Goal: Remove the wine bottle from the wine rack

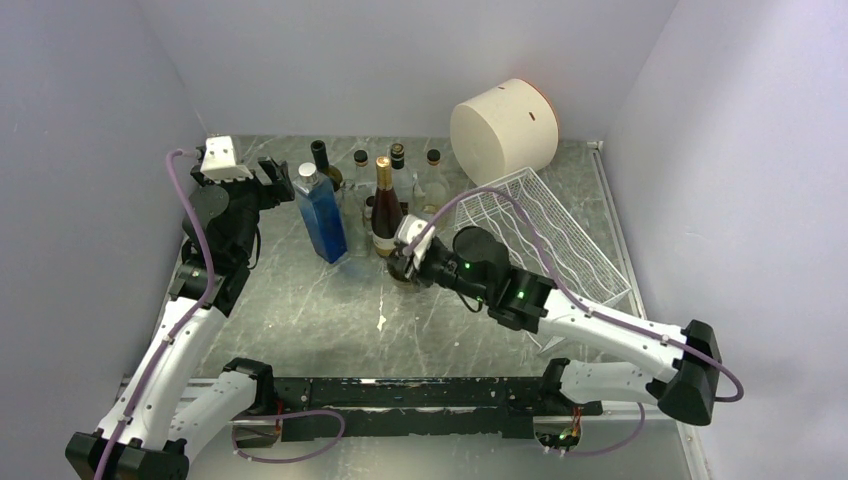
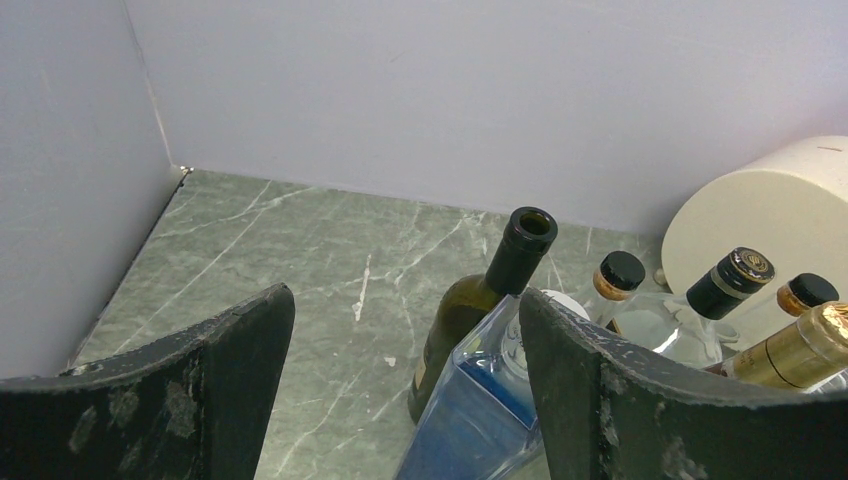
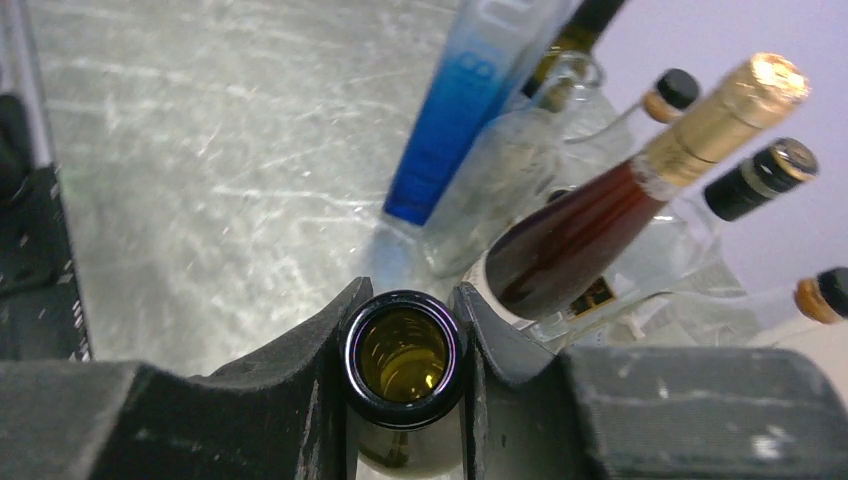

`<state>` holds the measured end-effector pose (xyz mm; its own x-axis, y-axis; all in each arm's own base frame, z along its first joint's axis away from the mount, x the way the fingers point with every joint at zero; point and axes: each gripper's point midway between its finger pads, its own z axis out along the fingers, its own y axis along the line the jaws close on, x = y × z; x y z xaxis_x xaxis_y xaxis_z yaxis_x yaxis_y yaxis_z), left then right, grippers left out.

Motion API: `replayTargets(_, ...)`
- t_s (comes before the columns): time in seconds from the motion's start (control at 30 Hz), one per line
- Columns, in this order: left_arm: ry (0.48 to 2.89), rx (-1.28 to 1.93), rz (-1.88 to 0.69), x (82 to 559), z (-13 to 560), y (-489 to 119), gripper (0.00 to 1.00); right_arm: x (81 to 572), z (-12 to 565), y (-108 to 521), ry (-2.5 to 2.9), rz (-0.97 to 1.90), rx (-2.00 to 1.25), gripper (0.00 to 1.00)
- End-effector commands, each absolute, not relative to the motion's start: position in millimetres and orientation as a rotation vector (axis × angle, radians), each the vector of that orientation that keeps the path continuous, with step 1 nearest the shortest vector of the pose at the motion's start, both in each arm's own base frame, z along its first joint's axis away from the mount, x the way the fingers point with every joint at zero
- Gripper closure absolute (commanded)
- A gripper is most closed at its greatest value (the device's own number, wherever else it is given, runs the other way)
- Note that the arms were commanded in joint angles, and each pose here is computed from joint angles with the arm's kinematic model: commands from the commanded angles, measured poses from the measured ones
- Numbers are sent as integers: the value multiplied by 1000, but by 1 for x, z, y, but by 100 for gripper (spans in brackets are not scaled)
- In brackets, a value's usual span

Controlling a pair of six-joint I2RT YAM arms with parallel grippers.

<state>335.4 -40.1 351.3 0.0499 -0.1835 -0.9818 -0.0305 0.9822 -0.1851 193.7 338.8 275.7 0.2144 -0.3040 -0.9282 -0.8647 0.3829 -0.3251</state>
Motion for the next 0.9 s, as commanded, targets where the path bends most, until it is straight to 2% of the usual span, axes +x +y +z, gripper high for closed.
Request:
replayTargets(0.0,1487,-171,-146,335,367,-43,13,232,330,339,1280,585,-865,100)
replayTargets(0.5,1486,-170,-138,335,368,-42,13,323,331,308,1401,544,-590,100)
replayTargets(0.87,1482,-169,-135,335,369,-41,13,366,329,298,1429,496,-532,100)
